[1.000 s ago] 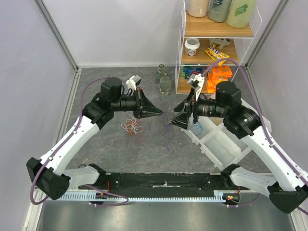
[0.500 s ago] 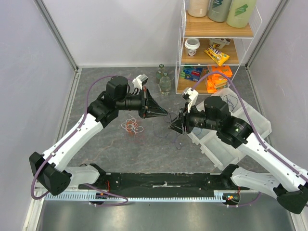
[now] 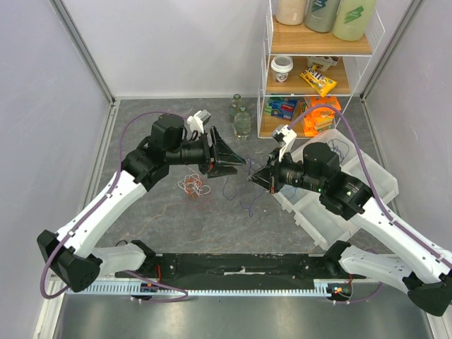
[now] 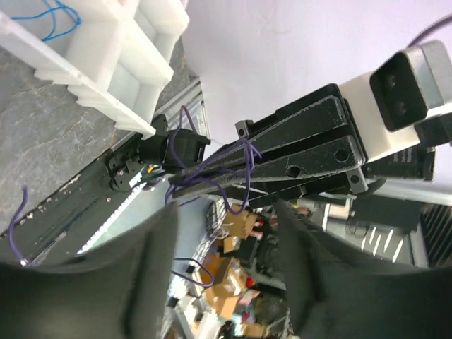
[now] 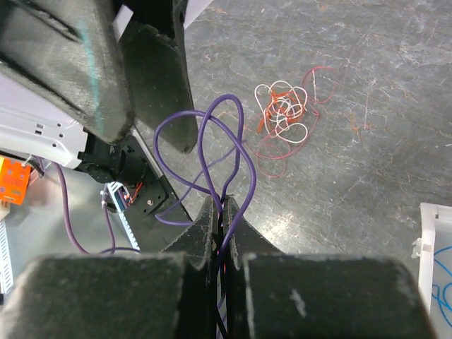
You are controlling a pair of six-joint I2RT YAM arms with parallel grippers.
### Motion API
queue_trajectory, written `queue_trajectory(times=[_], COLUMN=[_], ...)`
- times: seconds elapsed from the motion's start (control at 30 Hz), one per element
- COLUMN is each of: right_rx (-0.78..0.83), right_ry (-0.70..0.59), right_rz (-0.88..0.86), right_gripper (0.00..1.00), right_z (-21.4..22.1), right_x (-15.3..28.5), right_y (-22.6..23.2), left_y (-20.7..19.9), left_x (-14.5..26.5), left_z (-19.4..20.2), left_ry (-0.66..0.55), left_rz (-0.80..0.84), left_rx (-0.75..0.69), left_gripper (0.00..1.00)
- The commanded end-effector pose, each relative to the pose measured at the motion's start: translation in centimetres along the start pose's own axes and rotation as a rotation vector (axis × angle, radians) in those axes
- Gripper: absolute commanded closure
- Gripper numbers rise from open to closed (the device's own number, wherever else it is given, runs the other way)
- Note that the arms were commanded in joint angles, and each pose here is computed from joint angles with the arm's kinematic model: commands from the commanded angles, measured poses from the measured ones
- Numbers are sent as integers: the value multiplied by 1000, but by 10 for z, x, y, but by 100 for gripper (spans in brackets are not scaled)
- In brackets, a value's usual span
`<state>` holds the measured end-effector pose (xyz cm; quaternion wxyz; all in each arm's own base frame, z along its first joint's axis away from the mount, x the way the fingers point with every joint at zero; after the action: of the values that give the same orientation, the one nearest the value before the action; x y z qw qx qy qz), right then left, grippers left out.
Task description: Untangle the cables
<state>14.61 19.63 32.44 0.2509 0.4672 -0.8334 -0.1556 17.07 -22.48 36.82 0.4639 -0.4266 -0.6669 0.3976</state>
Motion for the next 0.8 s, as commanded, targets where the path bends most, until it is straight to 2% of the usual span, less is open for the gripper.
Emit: queue_trajectory(times=[0.0,0.07,0.17,0.23,0.3,0.37,0.53,0.6,0.77], right_rx=[-36,-53,-61,-102,-127,-164,-271,-277,-258], right_ry=[-37,14,70,94,97,89,-84,-157,-218], right_rz=[59,117,205,404,652,815,1042,1122,1394], right_gripper=[100,100,100,100,100,100,100,100,100], right_z=[0,5,12,16,16,11,-17,-34,-61], right_x=[-5,-10,-19,-18,-14,-8,26,37,47], right_y=[-6,-13,-25,-42,-63,-84,-138,-155,-205], left_y=[-12,-15,-13,-7,-4,2,14,9,10], left_x=[28,39,56,68,76,79,82,84,89], left_z=[2,-1,-1,3,10,19,35,37,41], left_ry=[-156,-202,-311,-380,-410,-403,-378,-359,-353], left_rz=[-108,-150,-288,-372,-368,-352,-338,-310,-337], left_rx=[-84,-99,-118,-89,-80,-67,0,-28,-26], left_gripper=[19,11,8,8,8,11,16,17,17])
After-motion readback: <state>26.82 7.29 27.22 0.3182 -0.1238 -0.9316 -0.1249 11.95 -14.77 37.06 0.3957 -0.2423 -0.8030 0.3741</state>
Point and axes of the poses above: each gripper's point midway between its finger pads, its own x axis back along the fingers, its own y axis along the line the jaws close on, z = x × y, the point moved 9 cm from there along x, back along the fingers, and after that the axes turned 4 degrees about -x, right-handed, at the moved point
